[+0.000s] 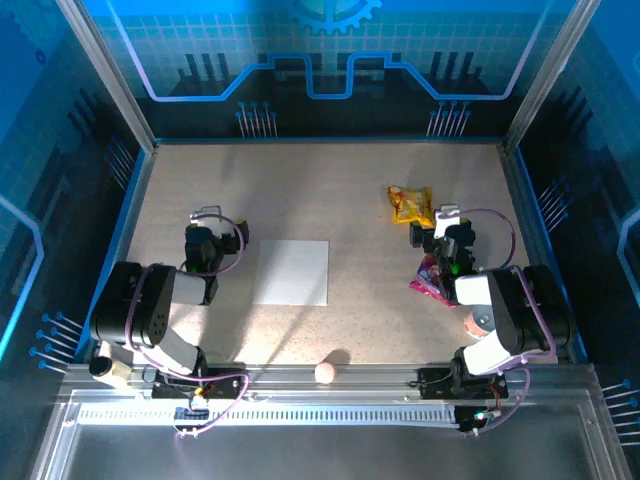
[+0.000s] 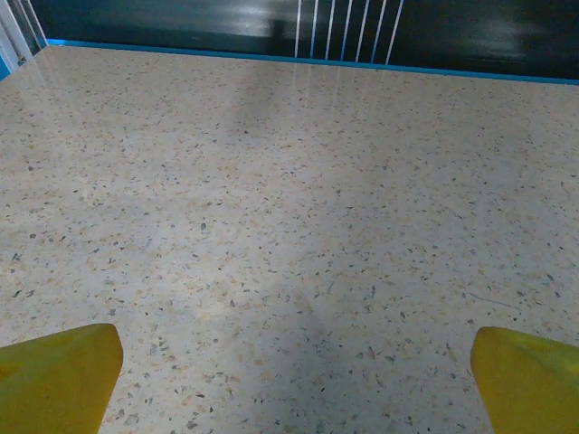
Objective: Fold a paper plane with a square sheet of paper (fold left side to right side)
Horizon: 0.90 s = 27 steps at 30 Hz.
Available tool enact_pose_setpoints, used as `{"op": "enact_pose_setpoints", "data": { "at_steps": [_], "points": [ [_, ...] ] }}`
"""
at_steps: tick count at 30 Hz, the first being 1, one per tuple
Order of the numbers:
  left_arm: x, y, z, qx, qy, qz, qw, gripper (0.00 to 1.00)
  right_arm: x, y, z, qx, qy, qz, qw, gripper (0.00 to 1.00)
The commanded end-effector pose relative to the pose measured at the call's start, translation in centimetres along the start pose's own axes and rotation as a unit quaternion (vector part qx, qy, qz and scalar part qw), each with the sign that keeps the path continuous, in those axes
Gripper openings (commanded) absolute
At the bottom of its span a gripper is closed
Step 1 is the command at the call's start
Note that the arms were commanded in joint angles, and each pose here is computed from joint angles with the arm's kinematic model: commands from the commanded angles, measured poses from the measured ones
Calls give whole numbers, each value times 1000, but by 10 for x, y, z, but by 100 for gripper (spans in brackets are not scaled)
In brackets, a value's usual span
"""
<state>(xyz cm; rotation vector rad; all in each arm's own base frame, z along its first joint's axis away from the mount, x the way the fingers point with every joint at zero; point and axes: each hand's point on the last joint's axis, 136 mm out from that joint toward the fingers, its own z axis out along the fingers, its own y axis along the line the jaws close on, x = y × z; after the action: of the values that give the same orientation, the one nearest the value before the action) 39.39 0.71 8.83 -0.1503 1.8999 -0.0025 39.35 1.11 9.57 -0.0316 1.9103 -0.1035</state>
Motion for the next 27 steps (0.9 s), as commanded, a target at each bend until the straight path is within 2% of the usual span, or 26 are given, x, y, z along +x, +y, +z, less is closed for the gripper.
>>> {"op": "enact_pose_setpoints", "data": {
  "at_steps": [1, 24, 27],
  "points": [
    [-8, -1, 1, 8, -7, 1, 1000, 100, -7, 4, 4, -7, -6, -6, 1000, 99],
    [-8, -2, 1, 9, -7, 2, 1000, 100, -7, 2, 4, -19, -5, 2, 1000, 99],
    [-22, -2, -8, 5, -16, 3, 1000, 100, -13, -1, -1, -13, -11, 9, 1000, 99]
  ]
}}
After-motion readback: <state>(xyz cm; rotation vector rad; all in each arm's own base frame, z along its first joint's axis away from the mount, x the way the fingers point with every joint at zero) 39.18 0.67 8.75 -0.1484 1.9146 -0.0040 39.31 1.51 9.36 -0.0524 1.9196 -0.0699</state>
